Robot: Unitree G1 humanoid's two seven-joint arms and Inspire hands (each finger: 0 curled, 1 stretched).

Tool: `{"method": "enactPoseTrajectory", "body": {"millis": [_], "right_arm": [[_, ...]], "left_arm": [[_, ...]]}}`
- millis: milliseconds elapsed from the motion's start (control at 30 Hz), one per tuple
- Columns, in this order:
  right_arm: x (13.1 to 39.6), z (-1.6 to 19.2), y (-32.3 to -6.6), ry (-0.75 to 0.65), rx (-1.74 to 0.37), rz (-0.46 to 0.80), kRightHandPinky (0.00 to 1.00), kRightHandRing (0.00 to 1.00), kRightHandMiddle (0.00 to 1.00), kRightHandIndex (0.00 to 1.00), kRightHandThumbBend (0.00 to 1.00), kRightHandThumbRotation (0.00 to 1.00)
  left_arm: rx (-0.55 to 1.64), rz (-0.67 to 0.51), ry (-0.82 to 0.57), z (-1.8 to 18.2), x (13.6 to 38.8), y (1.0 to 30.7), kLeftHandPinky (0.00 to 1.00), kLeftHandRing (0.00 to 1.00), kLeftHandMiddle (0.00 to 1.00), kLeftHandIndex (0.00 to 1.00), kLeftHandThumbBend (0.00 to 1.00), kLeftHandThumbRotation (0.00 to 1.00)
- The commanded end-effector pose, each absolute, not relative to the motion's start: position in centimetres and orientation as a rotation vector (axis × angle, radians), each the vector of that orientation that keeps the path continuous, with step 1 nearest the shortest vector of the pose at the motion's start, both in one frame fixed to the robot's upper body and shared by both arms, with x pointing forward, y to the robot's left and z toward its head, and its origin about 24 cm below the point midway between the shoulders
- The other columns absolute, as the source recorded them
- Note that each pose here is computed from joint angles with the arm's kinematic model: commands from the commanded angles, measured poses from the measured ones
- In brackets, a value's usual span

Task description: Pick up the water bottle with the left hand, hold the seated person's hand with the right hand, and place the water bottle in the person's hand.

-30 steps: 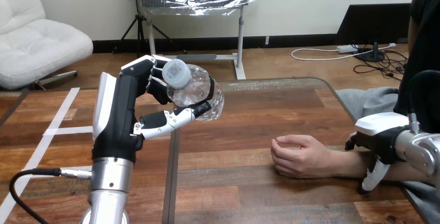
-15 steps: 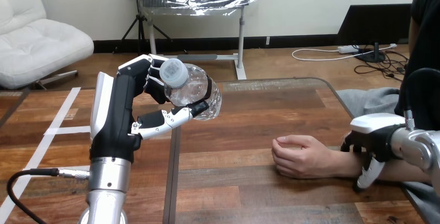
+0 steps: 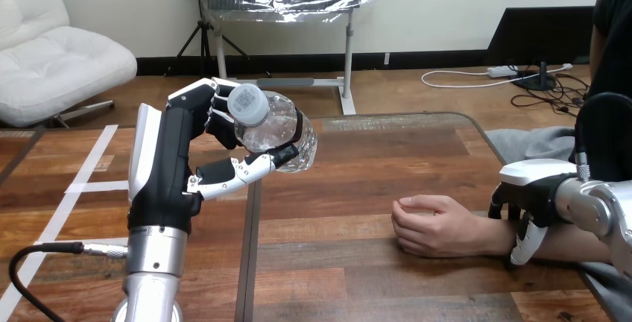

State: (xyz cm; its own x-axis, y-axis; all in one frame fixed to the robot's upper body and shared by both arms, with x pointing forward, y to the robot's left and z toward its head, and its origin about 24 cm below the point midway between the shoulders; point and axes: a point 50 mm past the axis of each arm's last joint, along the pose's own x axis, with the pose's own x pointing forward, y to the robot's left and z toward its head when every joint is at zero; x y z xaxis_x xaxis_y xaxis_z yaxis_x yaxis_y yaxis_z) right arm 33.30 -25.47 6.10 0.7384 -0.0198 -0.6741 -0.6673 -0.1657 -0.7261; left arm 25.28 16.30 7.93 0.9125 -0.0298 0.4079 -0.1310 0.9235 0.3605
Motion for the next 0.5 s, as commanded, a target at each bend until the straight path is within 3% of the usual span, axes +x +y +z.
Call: {"method": "enactPoseTrajectory", "body": {"millis": [0,467], "right_arm": [[33.41,5.53,-24.47,0.546,-1.621,0.675,0.5,0.58,0.64,0.67,0.62,0.07],[33.02,5.47,-24.13,0.528,-1.639,0.707,0.43,0.51,0.59,0.6,0.63,0.08]], "left_arm": [[0.382,0.069,-0.534,10.46,25.66,16.04,0.36,0.37,0.41,0.51,0.58,0.0],[0.387,0.075,-0.523,10.53,25.67,16.16,0.36,0.38,0.42,0.51,0.58,0.0]]}}
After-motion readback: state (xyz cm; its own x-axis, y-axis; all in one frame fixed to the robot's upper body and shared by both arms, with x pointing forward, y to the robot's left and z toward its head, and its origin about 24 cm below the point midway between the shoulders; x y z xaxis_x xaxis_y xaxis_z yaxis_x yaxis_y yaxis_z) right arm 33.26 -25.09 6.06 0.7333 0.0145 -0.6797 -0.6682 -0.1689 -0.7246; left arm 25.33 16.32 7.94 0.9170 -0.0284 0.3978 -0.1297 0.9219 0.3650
